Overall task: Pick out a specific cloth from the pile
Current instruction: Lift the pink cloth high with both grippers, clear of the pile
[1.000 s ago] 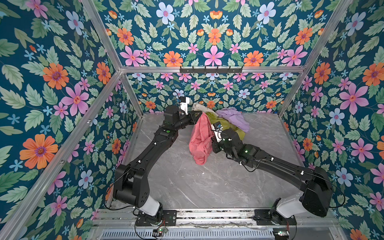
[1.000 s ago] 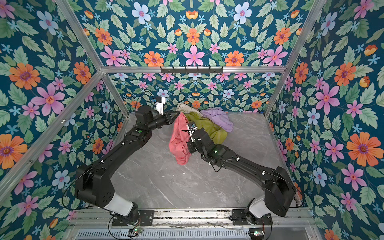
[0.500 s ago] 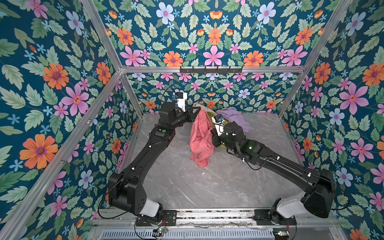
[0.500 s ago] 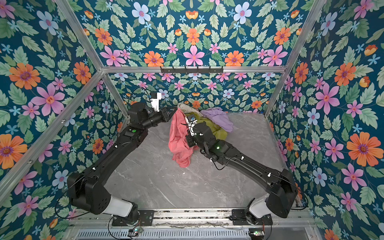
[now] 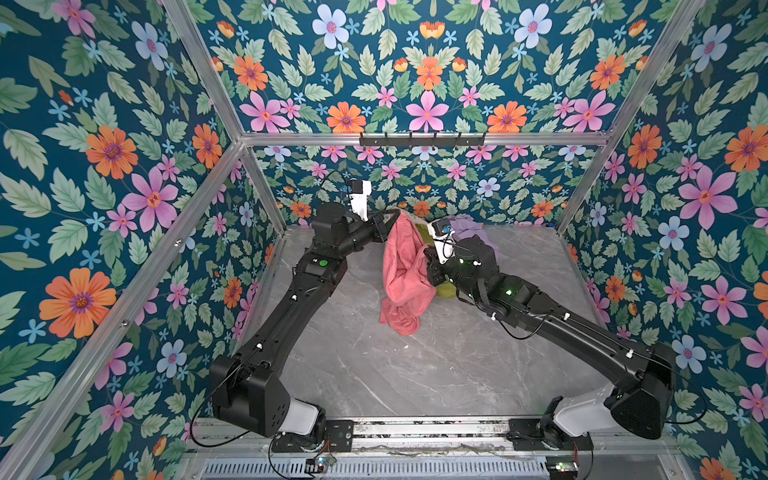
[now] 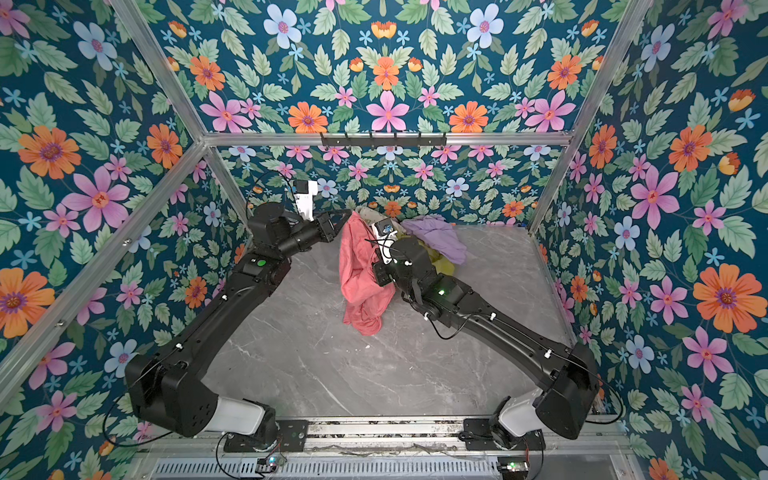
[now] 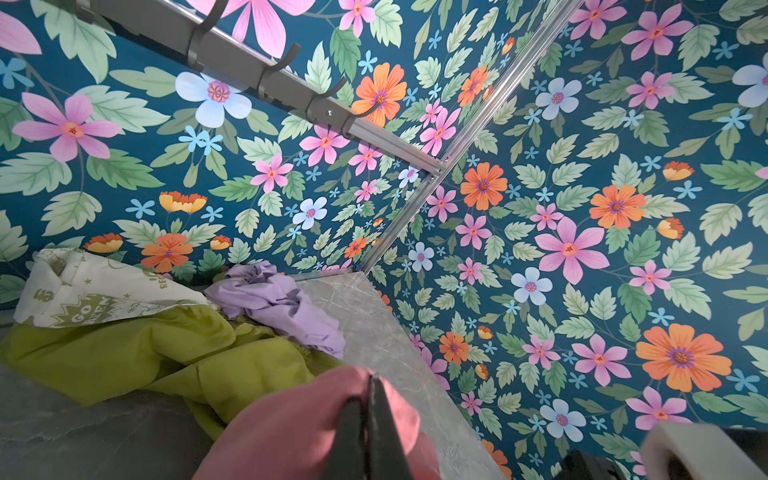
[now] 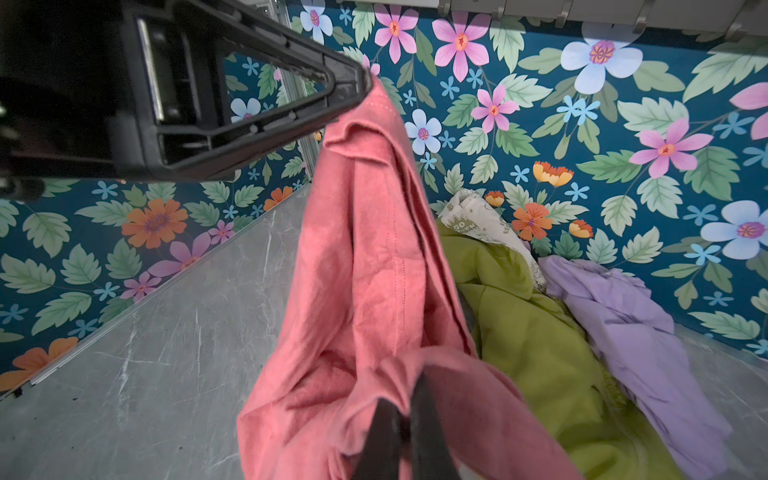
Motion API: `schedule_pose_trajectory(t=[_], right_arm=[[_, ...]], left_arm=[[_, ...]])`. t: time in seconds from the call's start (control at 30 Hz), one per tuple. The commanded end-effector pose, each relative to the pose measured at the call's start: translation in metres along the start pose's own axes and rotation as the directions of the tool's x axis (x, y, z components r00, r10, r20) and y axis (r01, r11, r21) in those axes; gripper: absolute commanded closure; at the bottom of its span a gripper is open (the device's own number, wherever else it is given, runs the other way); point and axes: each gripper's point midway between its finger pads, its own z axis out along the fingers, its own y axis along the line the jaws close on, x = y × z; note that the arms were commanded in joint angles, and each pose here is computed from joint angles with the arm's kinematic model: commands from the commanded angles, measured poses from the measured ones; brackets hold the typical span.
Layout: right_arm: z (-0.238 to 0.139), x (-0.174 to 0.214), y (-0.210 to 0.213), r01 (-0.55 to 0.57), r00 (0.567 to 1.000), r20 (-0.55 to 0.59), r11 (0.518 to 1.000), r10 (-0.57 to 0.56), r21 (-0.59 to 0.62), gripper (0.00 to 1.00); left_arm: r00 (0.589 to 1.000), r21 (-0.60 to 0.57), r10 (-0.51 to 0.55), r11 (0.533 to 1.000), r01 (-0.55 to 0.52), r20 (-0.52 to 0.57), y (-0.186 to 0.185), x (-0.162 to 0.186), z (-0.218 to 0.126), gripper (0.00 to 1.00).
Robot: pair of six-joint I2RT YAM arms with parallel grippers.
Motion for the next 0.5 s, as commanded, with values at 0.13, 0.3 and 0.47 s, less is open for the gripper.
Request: schedule_pose_trajectory(t=[0.13,0.3,0.47], right_arm=[[-0.017,-0.024,-0.004,-0.004,0.998,0.058,1.000,0.003,0.007,1.00],[-0.029,-0.036,-0.007,-0.008,0.997,0.078,1.000,0.007,0.013,1.00],[-0.044,-0.049,-0.010,-0.015,0.996,0.092,1.000,0.014,0.012,1.00]], left_arm=[[0.998,0.024,0.039,0.999,-0.040,0.042,-0.020,-0.017,-0.014,1.00],[0.998,0.019,0.046,0.999,-0.047,0.050,-0.024,-0.017,-0.022,1.00],[0.997,0.032,0.049,0.998,-0.050,0.055,-0.033,-0.018,-0.030,1.00]])
